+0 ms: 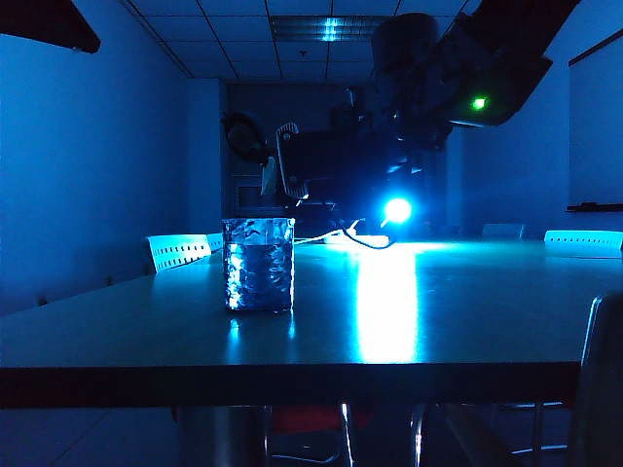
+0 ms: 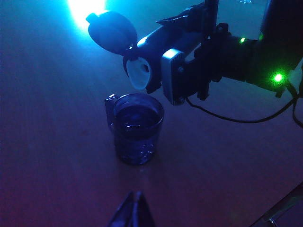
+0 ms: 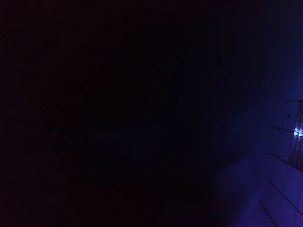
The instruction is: Pick up the black thermos cup, pour some water from it into the cup, and then put the thermos cup back on the table.
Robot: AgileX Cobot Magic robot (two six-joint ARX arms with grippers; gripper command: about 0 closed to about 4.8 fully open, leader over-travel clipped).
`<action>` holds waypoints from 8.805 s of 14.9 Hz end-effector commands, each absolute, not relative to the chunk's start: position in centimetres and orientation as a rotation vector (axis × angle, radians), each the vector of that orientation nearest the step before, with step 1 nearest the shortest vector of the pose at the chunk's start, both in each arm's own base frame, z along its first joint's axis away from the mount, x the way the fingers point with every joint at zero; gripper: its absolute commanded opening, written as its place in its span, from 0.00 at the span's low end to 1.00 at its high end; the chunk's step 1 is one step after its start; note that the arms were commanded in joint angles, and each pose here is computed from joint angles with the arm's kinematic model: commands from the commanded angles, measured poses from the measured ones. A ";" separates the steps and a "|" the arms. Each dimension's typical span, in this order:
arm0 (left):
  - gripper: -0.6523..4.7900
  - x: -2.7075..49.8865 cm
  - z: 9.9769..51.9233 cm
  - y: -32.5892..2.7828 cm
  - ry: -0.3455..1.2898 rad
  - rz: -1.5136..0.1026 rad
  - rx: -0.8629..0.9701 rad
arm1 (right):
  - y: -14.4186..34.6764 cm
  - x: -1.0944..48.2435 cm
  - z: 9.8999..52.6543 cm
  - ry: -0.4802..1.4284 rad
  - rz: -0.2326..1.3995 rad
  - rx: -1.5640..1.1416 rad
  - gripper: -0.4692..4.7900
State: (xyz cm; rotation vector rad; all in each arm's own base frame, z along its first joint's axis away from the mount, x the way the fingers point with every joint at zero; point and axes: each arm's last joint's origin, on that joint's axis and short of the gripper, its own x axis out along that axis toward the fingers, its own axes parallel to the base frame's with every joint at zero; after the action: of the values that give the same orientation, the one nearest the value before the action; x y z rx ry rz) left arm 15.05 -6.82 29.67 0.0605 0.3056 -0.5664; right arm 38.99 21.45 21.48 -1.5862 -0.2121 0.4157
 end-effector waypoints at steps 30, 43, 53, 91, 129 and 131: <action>0.11 15.0 30.0 -6.8 0.288 -0.575 0.057 | 21.2 38.2 22.6 -0.413 0.247 -1.658 0.45; 0.11 15.0 30.0 -6.8 0.288 -0.575 0.057 | 21.1 38.2 22.6 -0.408 0.246 -1.650 0.51; 0.11 15.0 30.0 -6.8 0.288 -0.575 0.057 | 21.1 38.2 22.6 -0.394 0.242 -1.642 0.51; 0.11 15.0 30.0 -6.8 0.289 -0.575 0.057 | 8.4 40.8 26.5 -0.123 0.201 -0.241 0.51; 0.11 15.0 30.0 -6.8 0.288 -0.575 0.057 | -0.6 41.7 22.2 0.158 0.556 -0.042 1.00; 0.11 15.0 30.0 -6.8 0.288 -0.575 0.057 | -0.6 41.5 22.0 0.221 0.533 -0.025 1.00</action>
State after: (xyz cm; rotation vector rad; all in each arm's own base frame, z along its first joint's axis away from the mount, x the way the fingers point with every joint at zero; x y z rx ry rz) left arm 15.06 -6.84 29.65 0.0600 0.3068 -0.5701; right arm 41.69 -0.61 21.51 -0.0228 0.2119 0.5454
